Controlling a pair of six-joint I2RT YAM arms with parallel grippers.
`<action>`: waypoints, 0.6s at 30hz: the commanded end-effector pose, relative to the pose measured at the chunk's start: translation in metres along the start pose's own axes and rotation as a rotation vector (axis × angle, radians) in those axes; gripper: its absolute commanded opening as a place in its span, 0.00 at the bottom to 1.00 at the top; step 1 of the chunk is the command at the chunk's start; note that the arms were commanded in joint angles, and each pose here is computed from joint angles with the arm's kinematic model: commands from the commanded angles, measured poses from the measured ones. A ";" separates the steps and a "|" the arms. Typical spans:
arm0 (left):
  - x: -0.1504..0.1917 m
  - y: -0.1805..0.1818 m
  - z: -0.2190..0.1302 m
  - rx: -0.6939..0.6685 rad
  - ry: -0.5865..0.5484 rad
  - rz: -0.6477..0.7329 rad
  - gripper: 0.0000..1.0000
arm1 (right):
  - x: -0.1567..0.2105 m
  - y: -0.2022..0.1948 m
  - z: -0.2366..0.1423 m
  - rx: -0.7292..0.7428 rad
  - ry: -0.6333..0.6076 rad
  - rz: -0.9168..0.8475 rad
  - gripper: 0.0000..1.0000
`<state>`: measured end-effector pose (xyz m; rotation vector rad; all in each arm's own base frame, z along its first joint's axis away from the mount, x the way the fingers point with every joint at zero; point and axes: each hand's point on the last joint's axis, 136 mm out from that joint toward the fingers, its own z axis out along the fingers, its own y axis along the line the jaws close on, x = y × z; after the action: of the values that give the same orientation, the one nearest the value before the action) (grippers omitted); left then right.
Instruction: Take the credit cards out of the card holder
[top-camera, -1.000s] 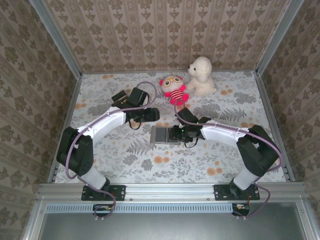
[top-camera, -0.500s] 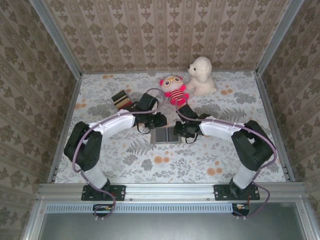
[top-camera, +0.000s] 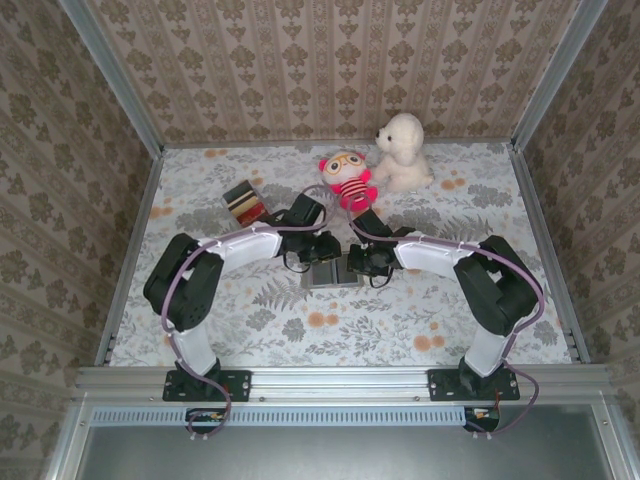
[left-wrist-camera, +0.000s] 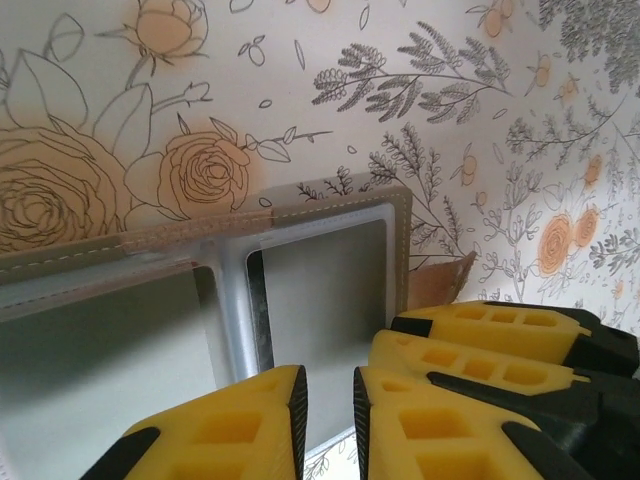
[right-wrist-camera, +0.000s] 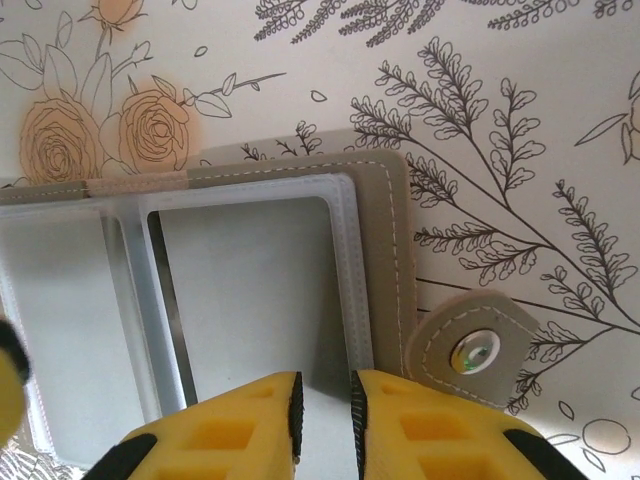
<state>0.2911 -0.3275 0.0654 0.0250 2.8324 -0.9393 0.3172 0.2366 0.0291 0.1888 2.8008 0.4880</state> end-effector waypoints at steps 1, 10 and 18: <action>0.005 0.004 0.009 -0.012 0.024 -0.030 0.22 | 0.004 -0.009 0.006 0.042 0.031 -0.007 0.25; 0.011 0.018 0.017 -0.066 0.045 -0.055 0.22 | 0.011 -0.013 0.012 0.043 0.055 0.004 0.25; 0.015 0.026 0.022 -0.077 0.058 -0.080 0.23 | 0.014 -0.014 0.014 0.042 0.068 0.009 0.24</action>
<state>0.2870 -0.3244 0.0432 -0.0338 2.8967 -0.8900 0.3163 0.2364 0.0239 0.1913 2.8142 0.4827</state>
